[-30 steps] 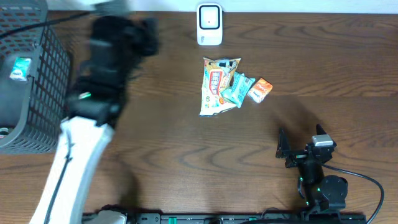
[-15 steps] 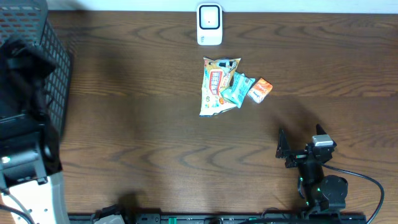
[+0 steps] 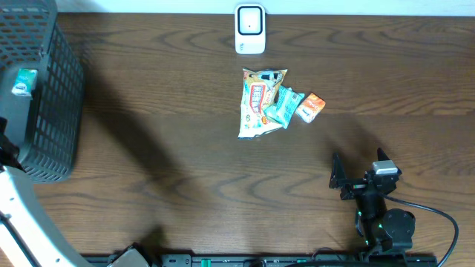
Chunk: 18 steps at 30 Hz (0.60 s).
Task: Scan the item barcode
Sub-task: 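Move the left gripper back over the basket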
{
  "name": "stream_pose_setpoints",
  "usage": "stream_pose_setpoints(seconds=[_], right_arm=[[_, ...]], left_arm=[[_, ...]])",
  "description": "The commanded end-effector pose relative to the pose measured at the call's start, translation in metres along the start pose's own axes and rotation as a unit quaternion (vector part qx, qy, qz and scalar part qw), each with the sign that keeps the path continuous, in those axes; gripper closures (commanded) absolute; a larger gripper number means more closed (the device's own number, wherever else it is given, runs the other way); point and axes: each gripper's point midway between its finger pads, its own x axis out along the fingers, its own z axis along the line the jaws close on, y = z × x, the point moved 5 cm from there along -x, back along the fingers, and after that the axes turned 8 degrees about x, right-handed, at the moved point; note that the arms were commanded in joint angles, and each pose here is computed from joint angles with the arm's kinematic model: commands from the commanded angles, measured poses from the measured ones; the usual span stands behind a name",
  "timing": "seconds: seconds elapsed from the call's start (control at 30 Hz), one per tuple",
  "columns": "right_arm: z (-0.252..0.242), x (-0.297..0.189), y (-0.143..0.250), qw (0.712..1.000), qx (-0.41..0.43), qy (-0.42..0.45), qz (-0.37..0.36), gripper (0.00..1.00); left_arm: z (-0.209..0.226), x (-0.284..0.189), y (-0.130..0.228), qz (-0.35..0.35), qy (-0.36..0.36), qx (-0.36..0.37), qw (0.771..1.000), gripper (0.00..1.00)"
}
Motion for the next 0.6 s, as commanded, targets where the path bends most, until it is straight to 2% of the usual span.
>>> stream_pose_setpoints(seconds=[0.0, 0.27, 0.47, 0.57], right_arm=[[0.000, 0.000, 0.001, 1.000, -0.008, 0.000, 0.001, 0.01], [0.000, 0.000, 0.001, 1.000, -0.008, 0.000, 0.001, 0.01], [0.000, 0.000, 0.001, 1.000, -0.008, 0.000, 0.001, 0.01], [0.000, 0.000, 0.001, 1.000, -0.008, 0.000, 0.001, 0.01]], left_arm=[[0.005, -0.002, 0.002, 0.014, 0.003, -0.015, 1.000, 0.93], [0.017, -0.004, 0.016, 0.051, -0.022, -0.010, 0.998, 0.93], [0.013, 0.005, 0.012, 0.041, -0.016, -0.014, 0.999, 0.93], [0.009, 0.013, 0.017, 0.058, -0.011, -0.011, 0.998, 0.93]])
